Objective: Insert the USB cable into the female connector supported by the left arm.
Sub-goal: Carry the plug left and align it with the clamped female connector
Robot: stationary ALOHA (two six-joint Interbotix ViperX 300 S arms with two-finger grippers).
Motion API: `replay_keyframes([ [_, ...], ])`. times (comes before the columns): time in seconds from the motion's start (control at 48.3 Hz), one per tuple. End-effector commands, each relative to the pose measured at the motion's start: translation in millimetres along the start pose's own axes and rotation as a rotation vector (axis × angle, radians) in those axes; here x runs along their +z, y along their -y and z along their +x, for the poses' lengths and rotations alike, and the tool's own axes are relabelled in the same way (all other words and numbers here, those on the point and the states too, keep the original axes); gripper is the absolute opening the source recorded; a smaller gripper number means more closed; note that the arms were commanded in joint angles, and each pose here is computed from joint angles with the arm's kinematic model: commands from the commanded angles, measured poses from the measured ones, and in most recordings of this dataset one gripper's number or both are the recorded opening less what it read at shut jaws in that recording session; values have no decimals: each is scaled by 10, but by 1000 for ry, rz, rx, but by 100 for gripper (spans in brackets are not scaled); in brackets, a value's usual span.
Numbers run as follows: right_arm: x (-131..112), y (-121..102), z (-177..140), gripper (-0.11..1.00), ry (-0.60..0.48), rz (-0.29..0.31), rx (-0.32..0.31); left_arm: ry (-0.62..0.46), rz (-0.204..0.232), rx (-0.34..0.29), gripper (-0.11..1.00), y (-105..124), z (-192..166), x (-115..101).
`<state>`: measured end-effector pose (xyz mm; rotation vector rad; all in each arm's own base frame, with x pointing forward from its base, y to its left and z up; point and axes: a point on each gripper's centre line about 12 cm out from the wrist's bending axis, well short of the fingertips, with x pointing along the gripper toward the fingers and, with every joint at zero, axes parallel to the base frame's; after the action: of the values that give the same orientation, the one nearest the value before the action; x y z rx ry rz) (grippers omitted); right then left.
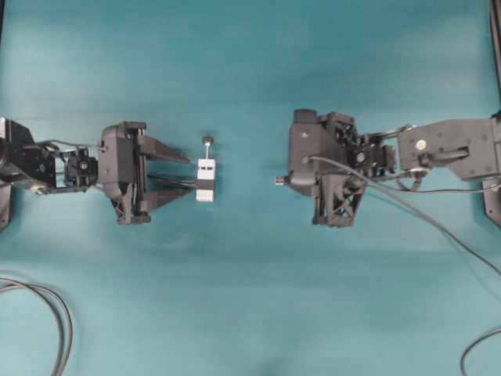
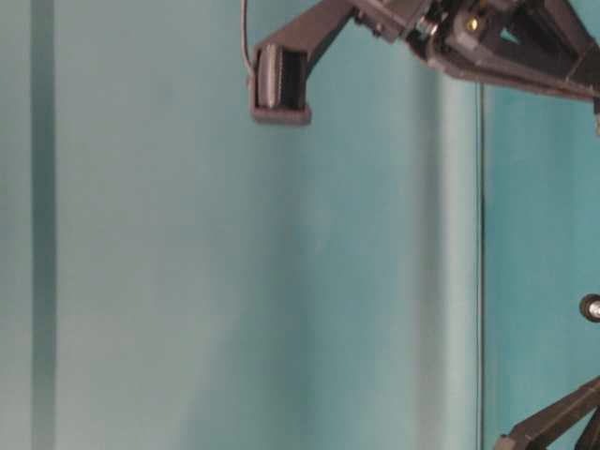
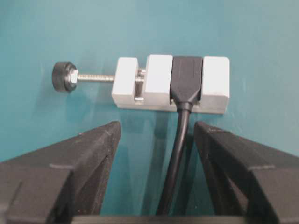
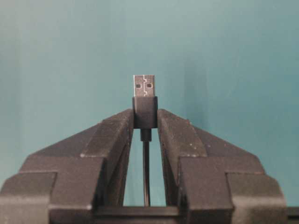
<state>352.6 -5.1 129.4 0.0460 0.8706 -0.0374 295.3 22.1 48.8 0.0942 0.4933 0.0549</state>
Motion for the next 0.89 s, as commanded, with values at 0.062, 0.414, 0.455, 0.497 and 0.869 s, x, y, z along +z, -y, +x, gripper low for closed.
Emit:
replay_keyframes([
  [0.062,221,-33,-25,21,-1,-7,0,32,7,5,72,-8,43,35],
  [0.414,337,-44,66,21,-10,40,-1,39,10,1,72,19,152,-30],
  [0.455,346,-45,98,21,-13,43,-1,35,10,2,72,19,155,-43],
  [0.497,374,-47,128,21,-12,43,-1,34,10,2,72,20,158,-54],
  [0.869,554,-76,365,21,-27,38,-2,31,10,-1,72,27,156,-65],
])
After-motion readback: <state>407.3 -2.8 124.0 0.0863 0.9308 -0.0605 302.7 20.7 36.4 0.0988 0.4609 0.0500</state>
